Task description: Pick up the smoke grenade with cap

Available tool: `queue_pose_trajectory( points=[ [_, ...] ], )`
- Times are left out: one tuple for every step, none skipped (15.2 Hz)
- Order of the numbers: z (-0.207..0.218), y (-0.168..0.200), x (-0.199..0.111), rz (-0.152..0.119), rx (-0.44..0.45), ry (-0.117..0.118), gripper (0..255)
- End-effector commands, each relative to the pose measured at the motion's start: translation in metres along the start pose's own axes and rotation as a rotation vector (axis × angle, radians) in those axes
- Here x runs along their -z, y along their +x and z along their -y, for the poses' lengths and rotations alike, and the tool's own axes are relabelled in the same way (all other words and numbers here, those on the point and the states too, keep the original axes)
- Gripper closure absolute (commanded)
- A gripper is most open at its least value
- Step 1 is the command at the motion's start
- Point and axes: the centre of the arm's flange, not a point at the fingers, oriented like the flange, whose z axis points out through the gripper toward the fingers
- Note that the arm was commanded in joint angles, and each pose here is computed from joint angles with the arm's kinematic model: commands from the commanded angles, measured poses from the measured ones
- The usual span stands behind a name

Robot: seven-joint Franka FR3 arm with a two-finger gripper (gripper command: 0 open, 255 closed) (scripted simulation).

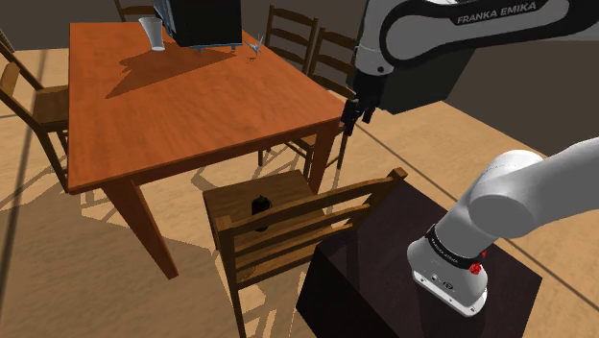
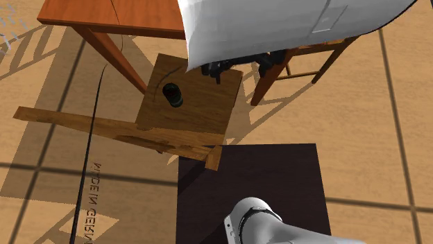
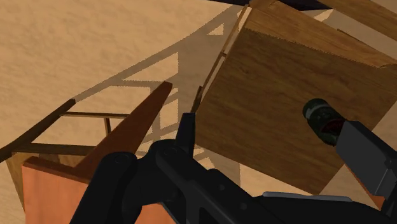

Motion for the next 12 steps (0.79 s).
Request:
queue_pose_trajectory(
  points=[
    [0.019, 0.011, -0.019, -0.008, 0.001, 0.004, 0],
    [0.026, 0.017, -0.028, -0.010, 0.002, 0.005, 0],
    [0.033, 0.023, -0.037, -0.013, 0.003, 0.007, 0],
    [0.040, 0.028, -0.046, -0.016, 0.004, 0.008, 0],
    [0.048, 0.034, -0.055, -0.019, 0.005, 0.010, 0],
    [0.055, 0.039, -0.064, -0.021, 0.006, 0.011, 0],
    [0.062, 0.045, -0.073, -0.024, 0.007, 0.013, 0],
    [0.070, 0.051, -0.082, -0.027, 0.008, 0.014, 0],
    [0.077, 0.056, -0.091, -0.029, 0.009, 0.016, 0],
    [0.085, 0.062, -0.099, -0.032, 0.010, 0.017, 0],
    [0.092, 0.068, -0.108, -0.035, 0.011, 0.019, 0],
    [0.099, 0.073, -0.117, -0.038, 0.012, 0.020, 0]
  ],
)
